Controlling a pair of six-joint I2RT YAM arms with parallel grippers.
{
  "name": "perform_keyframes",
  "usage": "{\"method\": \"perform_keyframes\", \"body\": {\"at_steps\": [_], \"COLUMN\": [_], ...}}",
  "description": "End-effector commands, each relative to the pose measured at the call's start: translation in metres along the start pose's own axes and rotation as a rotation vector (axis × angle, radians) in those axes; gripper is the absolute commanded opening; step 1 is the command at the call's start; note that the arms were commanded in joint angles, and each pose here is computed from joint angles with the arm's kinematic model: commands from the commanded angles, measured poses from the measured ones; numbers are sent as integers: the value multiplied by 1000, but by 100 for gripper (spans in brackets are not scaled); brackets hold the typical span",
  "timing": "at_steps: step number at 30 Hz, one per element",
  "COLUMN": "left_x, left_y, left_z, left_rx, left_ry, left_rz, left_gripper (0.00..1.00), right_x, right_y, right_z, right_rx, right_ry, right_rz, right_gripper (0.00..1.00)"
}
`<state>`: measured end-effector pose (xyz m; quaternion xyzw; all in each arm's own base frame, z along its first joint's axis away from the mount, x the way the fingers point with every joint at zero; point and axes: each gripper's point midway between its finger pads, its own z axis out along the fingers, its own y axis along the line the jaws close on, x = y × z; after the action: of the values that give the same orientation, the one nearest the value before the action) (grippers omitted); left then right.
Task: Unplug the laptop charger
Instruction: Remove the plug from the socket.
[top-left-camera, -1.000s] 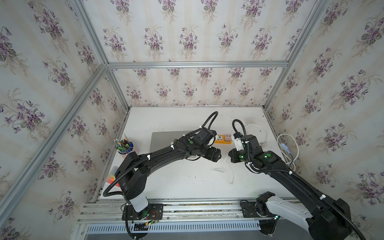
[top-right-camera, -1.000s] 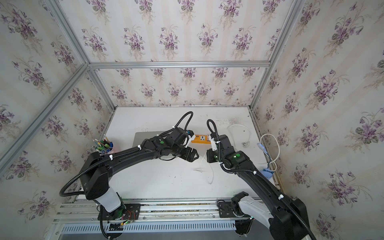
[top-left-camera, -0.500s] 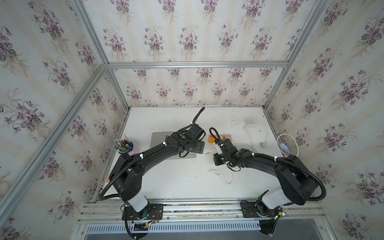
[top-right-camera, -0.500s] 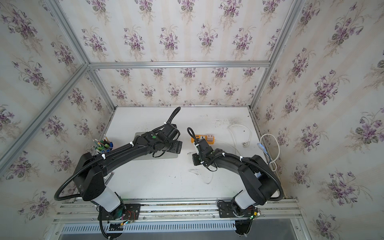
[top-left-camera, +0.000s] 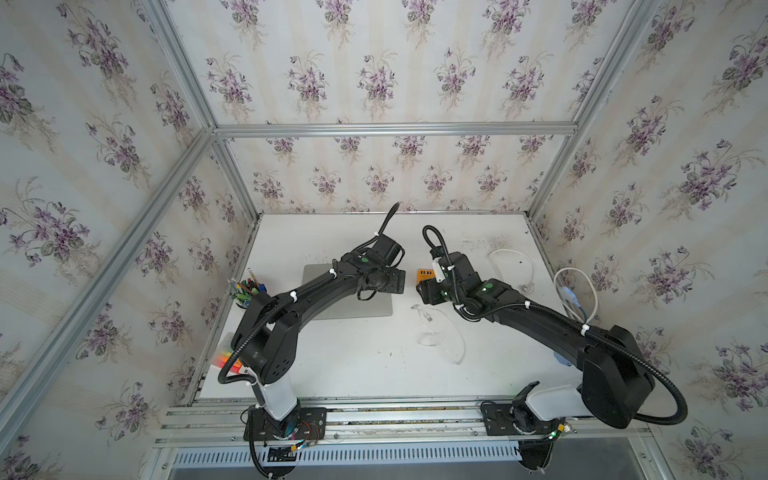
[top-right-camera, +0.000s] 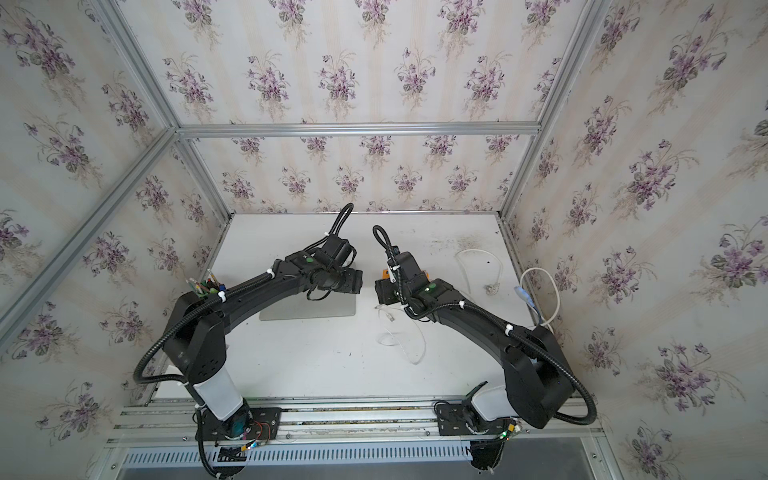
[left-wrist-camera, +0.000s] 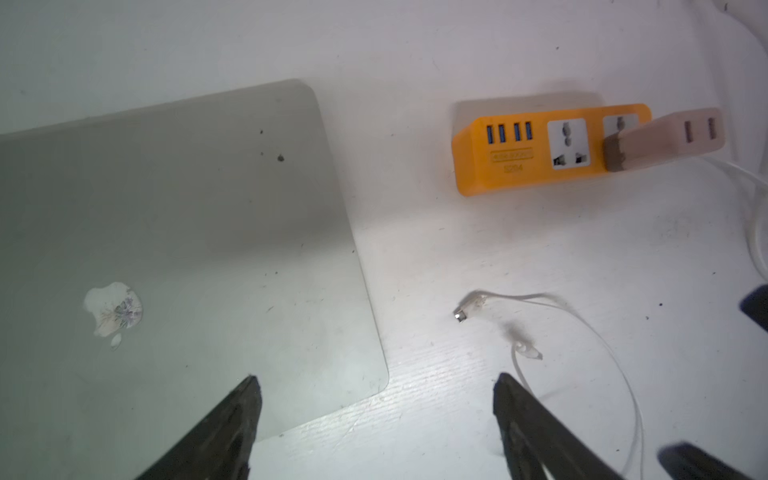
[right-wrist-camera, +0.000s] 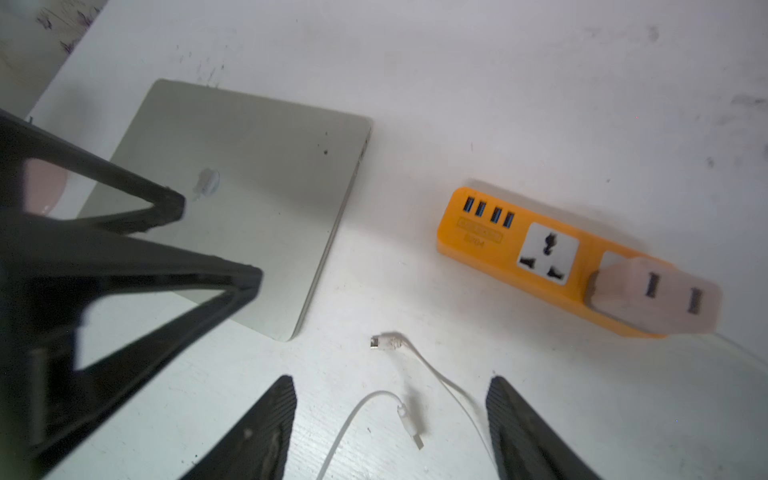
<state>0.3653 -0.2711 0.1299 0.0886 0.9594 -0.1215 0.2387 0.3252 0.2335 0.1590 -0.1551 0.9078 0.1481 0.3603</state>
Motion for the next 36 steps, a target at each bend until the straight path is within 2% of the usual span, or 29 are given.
{"method": "perform_keyframes", "body": {"at_steps": [1,6,11,15,25,36], "left_x": [-17,-32,-41,-42,-49,-50], "left_y": [-31,-60,-99,-111,-126,-123], "left_z": [6,29,46,60,84,102], "left_rx": [132,241,378,376,428,411], "left_ry": [-14,10,49,57,75,89], "left_rz": [-20,-54,-72,-72,-126,-150], "left_gripper": [86,82,75,72,70,63], "right_x": [-9,-15,-6,-4,-10,-2], "right_y": [-26,-70,-95,-102,-116,-125], "right_z": [-8,-1,18,32,40,54], "right_rx": [99,152,167,176,244,251], "right_ry": [-16,-36,-31,-27,-32,-11], "right_rz": [-8,68,116,121,119,144], "right_gripper": [75,75,75,75,77,71]}}
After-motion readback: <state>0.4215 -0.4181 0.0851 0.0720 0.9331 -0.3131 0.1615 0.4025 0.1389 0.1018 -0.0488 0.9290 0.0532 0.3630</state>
